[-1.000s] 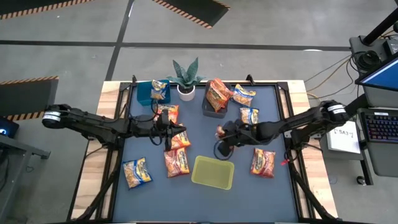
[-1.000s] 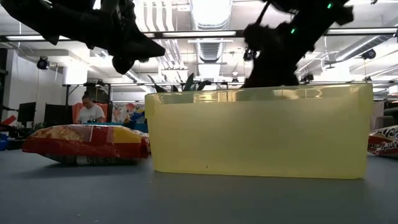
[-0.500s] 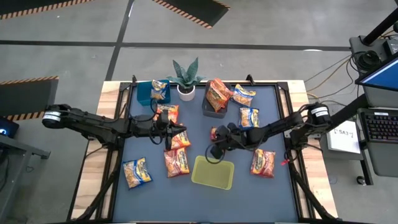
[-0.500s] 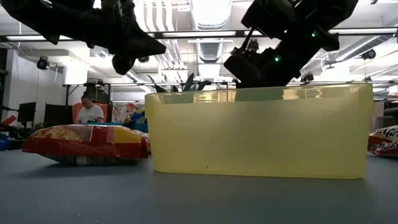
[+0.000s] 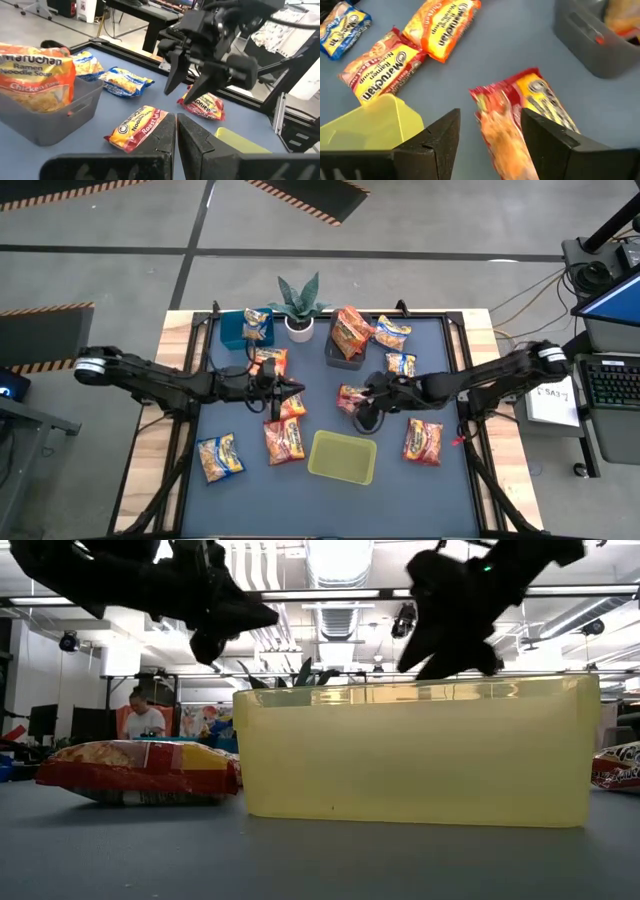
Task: Sort Maruchan noodles
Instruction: Put the red bag into the yellow bin
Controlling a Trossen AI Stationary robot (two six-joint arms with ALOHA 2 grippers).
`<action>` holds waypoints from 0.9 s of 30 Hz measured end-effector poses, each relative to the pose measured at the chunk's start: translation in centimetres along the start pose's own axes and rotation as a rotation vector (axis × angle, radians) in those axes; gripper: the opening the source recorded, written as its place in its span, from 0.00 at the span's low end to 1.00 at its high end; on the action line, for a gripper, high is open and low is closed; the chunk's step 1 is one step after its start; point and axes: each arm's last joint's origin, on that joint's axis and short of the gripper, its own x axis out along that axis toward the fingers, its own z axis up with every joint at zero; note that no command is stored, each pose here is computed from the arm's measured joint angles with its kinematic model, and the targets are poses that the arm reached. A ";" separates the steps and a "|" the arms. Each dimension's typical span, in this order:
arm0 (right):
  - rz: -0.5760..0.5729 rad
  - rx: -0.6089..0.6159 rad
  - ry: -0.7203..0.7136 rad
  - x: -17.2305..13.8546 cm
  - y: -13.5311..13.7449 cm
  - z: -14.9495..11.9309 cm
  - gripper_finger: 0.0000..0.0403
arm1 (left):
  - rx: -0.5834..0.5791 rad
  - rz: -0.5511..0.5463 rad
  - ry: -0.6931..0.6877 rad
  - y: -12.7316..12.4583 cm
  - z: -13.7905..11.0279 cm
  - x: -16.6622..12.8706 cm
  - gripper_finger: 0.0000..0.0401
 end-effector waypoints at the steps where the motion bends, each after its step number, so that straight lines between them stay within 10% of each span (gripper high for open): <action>1: -0.001 0.021 0.002 -0.4 -0.3 -0.1 0.49 | 0.000 -0.005 -0.005 0.0 -0.2 0.4 0.00; 27: 0.013 0.431 0.125 -1.8 -6.0 -6.1 0.49 | 0.244 -0.016 0.265 0.1 -5.1 13.6 0.00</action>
